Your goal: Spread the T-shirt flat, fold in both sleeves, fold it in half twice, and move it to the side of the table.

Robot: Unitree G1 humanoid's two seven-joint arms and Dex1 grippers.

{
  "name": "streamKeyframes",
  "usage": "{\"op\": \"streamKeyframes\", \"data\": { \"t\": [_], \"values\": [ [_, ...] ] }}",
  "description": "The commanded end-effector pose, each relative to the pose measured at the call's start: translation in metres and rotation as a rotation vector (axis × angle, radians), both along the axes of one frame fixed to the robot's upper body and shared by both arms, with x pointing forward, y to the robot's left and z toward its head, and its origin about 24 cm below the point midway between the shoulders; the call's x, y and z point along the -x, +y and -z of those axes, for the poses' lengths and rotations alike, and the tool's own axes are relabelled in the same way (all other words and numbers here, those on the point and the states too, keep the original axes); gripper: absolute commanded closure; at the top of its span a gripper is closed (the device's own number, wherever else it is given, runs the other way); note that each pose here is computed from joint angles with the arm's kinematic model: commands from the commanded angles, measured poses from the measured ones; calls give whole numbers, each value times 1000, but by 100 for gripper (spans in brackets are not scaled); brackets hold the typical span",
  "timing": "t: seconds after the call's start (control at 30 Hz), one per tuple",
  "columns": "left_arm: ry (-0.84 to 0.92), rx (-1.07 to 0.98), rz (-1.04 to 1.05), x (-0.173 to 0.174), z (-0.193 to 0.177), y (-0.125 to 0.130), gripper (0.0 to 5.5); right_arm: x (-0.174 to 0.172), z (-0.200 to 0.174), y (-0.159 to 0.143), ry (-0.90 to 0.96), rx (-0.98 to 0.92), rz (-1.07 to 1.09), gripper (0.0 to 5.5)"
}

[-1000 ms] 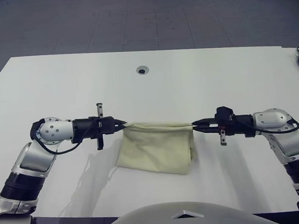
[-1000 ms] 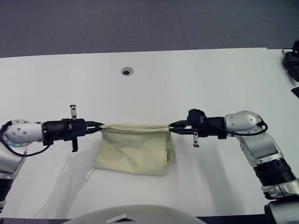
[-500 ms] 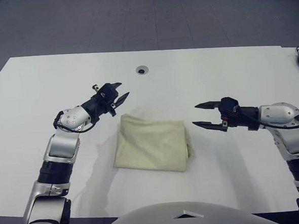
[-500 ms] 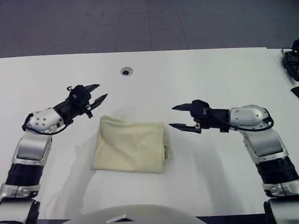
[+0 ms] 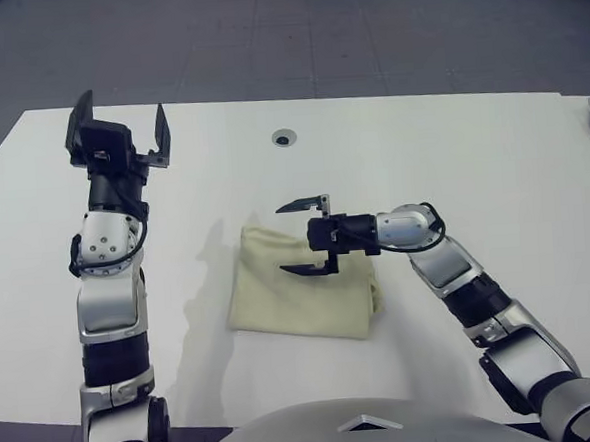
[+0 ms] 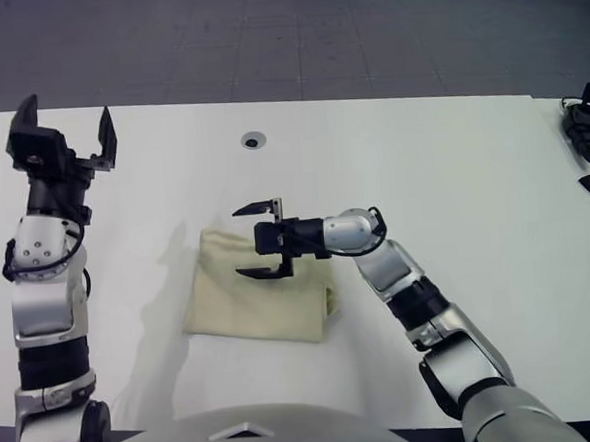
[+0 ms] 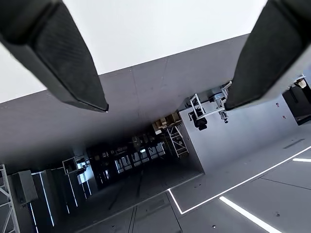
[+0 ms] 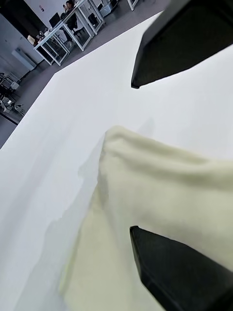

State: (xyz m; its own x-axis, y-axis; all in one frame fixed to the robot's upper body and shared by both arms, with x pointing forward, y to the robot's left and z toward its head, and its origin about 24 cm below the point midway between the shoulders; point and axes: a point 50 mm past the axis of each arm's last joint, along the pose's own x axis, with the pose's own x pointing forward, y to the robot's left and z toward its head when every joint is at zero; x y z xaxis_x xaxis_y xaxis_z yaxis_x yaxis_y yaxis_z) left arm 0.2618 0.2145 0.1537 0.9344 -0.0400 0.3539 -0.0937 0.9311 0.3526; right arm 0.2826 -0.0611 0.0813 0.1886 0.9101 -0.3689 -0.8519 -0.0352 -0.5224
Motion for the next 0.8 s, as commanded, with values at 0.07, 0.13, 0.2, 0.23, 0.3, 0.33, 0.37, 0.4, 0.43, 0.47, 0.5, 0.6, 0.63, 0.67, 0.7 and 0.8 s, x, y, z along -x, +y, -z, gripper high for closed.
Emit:
{"op": "streamKeyframes", "data": {
  "t": [0.07,0.13,0.2,0.23,0.3,0.33,0.37,0.4,0.43,0.47,0.5,0.6,0.63,0.67,0.7,0.8],
  "values": [
    [53,29,22,7,20,-17,11,-20,26,-15,-82,206,38,10],
    [52,30,30,8,21,-20,11,-25,38,-38,-65,247,111,10],
    [56,41,38,9,20,-20,11,-21,49,-69,-24,273,186,10],
    [62,52,45,10,20,-20,11,-17,53,-82,-3,286,210,10],
    [48,52,41,13,17,-19,11,-6,59,-115,29,312,281,10],
    [43,54,38,15,15,-18,11,0,59,-131,37,317,328,10],
    [40,53,35,16,14,-18,11,6,58,-146,48,312,380,10],
    [39,50,33,17,14,-18,11,14,56,-166,67,295,462,10],
    [39,48,31,19,14,-18,11,22,52,-183,75,276,541,10],
    [40,45,30,21,14,-18,11,29,49,-203,75,246,657,10],
    [41,44,27,24,15,-18,11,38,46,-222,68,227,771,10],
    [63,71,26,31,21,-22,11,69,45,-279,72,112,1188,10],
    [74,80,30,33,23,-24,11,78,45,-292,71,78,1304,10],
    [84,85,34,36,26,-28,11,87,47,-302,72,55,1403,10],
    [95,92,39,38,29,-31,11,94,48,-308,72,38,1476,10],
    [122,122,58,42,35,-42,11,99,51,-312,49,24,1578,10]
  ]
}}
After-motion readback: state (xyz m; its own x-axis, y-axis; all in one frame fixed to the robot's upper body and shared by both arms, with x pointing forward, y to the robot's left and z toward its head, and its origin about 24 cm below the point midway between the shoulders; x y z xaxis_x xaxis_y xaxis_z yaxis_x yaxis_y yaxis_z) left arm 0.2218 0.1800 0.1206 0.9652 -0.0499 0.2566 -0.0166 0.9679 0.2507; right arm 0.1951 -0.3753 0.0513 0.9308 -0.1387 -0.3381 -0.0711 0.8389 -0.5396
